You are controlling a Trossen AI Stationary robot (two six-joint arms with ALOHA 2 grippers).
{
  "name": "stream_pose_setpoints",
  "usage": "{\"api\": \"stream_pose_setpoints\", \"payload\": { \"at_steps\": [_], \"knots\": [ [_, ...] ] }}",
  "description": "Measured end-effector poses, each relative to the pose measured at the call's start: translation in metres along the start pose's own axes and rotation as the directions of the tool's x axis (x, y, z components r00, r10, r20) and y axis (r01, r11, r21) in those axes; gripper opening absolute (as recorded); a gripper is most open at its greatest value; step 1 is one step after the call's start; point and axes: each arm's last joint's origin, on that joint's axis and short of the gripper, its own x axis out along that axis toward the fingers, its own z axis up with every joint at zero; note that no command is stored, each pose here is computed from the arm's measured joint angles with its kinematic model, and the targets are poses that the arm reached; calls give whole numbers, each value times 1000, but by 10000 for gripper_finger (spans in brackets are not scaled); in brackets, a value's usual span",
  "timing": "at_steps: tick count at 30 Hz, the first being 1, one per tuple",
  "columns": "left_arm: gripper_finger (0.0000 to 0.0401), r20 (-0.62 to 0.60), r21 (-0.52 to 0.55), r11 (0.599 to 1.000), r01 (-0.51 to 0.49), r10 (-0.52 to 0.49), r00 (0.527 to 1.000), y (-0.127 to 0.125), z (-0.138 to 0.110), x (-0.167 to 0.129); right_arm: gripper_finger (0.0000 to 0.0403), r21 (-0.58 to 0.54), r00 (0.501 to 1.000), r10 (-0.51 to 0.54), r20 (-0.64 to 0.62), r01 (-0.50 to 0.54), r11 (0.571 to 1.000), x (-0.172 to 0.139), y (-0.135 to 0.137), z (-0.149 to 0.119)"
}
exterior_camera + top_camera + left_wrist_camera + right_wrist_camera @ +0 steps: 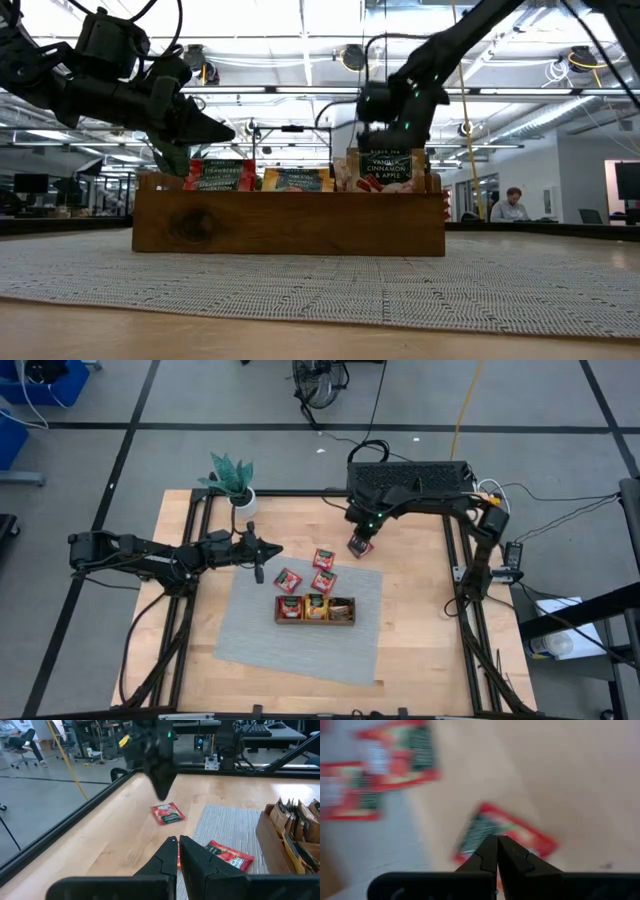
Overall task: Pick & Place Tea
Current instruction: Put the red tea bag into the left compartment of the wood organizer
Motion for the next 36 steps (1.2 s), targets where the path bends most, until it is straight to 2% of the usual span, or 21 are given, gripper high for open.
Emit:
{"api": "stream_pose_setpoints", "payload": {
  "at_steps": [2,6,9,13,23,26,30,33,36],
  "knots": [
    [26,-1,0,1000,0,0,1000,0,0,0,0,-4,999,50,-6,-50,999,-13,5,-3],
    [26,-11,0,1000,0,0,1000,0,-1,0,0,-62,997,9,-73,-14,998,-26,15,-15],
    [26,-16,-1,1000,0,0,1000,0,-1,0,0,-87,993,39,-113,-49,995,-16,19,-25],
    [26,-14,-1,1000,0,0,1000,0,-1,0,0,-149,995,51,-81,-63,987,7,24,-29],
    [26,3,1,1000,-2,2,1000,0,0,0,0,-199,998,59,-5,-59,978,45,25,-20],
    [26,4,17,1000,-1,1,1000,0,0,0,0,-207,999,1,36,6,978,51,22,-15],
    [26,6,22,1000,-3,3,1000,0,1,0,0,-200,978,-142,153,172,965,53,18,-5],
    [26,5,22,1000,-6,6,1000,0,1,0,0,-170,932,-270,242,315,934,52,14,3],
    [26,4,22,1000,-6,6,1000,0,0,0,0,-131,867,-413,279,461,878,48,9,6]
  ]
}}
